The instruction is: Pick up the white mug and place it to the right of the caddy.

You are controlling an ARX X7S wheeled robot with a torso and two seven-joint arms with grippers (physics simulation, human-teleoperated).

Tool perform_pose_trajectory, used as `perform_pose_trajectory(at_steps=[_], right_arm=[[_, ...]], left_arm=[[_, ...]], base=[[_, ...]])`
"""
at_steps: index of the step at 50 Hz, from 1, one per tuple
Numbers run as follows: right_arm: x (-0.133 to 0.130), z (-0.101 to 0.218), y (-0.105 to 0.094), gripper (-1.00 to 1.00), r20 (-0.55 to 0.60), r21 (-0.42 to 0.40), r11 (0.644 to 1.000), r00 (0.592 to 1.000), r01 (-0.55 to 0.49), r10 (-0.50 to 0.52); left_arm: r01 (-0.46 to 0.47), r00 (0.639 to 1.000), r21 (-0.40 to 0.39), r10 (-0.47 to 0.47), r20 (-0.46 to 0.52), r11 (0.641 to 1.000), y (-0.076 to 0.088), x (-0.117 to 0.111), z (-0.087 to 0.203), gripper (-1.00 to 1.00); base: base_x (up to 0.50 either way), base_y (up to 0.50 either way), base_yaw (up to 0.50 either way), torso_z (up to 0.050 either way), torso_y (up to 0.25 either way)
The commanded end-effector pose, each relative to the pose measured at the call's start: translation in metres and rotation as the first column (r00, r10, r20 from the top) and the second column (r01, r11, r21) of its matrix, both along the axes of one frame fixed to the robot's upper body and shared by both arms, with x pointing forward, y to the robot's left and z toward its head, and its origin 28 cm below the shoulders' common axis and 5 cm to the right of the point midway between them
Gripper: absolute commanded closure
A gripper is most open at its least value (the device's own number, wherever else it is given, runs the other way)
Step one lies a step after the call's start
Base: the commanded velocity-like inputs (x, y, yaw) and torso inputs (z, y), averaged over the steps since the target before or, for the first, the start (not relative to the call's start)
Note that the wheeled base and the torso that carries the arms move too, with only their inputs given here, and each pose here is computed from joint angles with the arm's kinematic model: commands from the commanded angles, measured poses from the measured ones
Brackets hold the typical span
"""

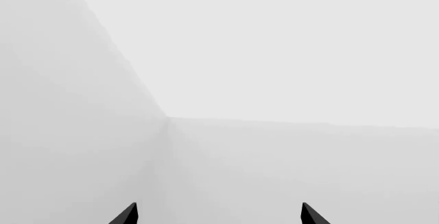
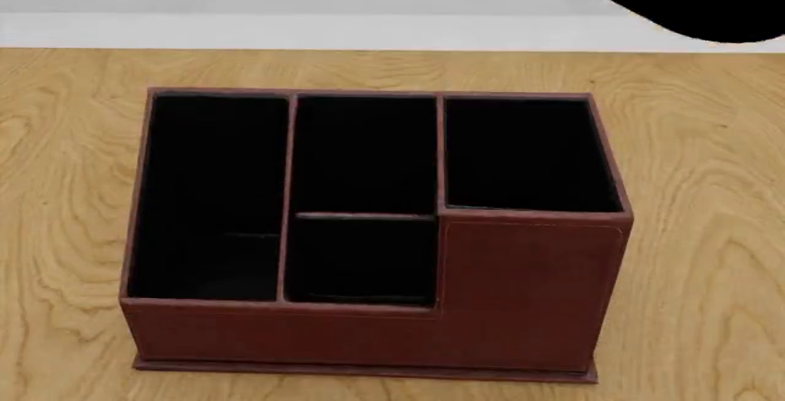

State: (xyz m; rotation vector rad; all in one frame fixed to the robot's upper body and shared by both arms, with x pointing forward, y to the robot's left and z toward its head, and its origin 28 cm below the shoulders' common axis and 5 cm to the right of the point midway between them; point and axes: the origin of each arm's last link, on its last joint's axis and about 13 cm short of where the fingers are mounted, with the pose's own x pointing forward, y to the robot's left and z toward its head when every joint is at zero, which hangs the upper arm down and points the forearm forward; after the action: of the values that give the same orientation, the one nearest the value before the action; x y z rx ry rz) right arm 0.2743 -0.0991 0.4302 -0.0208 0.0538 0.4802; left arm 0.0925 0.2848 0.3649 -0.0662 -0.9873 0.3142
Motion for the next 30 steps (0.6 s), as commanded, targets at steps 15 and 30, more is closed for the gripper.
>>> perform_pose_trajectory(at_steps=[15, 30], right_arm=[[-0.005, 0.039, -0.079, 1.00, 0.084, 0.007, 0.903, 0.900, 0.429, -0.428], [0.010, 0.042, -0.137, 1.00, -0.028, -0.078, 0.740, 0.741, 0.668, -0.671]], left_arm=[[0.029, 0.999, -0.011, -0.028, 0.014, 1.000, 0.000, 0.006, -0.003, -1.00], [0.040, 0.999, -0.035, -0.039, 0.018, 0.999, 0.003, 0.010, -0.011, -1.00]], base=[[0.00, 0.00, 0.00, 0.000, 0.000], [0.00, 0.00, 0.00, 0.000, 0.001]])
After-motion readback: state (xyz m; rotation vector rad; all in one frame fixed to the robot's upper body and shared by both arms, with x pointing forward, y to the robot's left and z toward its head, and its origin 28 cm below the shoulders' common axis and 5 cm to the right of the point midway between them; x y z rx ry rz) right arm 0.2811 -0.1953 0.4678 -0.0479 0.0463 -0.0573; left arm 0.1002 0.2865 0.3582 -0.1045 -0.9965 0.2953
